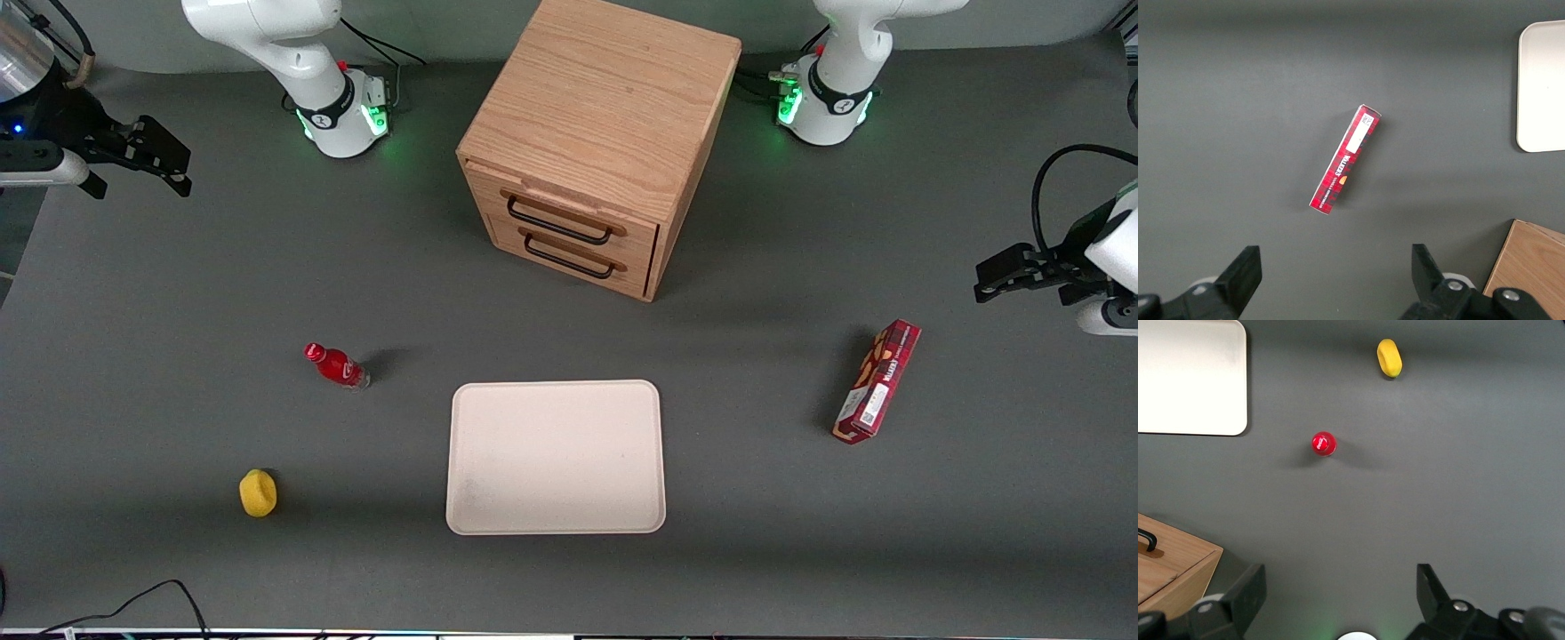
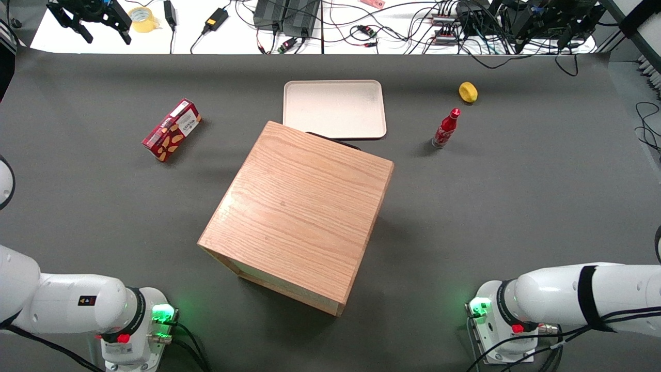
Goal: Open upper drawer
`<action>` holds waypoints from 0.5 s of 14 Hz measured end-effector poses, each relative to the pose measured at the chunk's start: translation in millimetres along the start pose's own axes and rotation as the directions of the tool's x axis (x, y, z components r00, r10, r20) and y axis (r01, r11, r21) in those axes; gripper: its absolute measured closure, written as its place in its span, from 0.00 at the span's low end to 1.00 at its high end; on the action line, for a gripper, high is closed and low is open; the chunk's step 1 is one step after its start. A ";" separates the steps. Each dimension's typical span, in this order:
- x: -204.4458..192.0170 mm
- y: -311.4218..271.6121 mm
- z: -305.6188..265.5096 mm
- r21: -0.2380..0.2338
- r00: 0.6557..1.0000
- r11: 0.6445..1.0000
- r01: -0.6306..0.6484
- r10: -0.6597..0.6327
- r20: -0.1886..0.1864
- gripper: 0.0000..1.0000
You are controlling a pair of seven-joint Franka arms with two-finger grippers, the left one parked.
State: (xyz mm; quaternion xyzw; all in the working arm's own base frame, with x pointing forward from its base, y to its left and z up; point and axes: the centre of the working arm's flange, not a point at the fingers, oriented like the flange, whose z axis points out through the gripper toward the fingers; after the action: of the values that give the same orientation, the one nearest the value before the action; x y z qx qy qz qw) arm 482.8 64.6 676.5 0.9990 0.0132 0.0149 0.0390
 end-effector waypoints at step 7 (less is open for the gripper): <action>-2.5 1.9 -4.0 0.014 1.000 1.000 -0.006 0.005 0.013 0.00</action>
State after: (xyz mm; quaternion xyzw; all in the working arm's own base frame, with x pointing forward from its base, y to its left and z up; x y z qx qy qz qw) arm 480.2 62.9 680.6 0.9994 0.0103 0.0086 0.0318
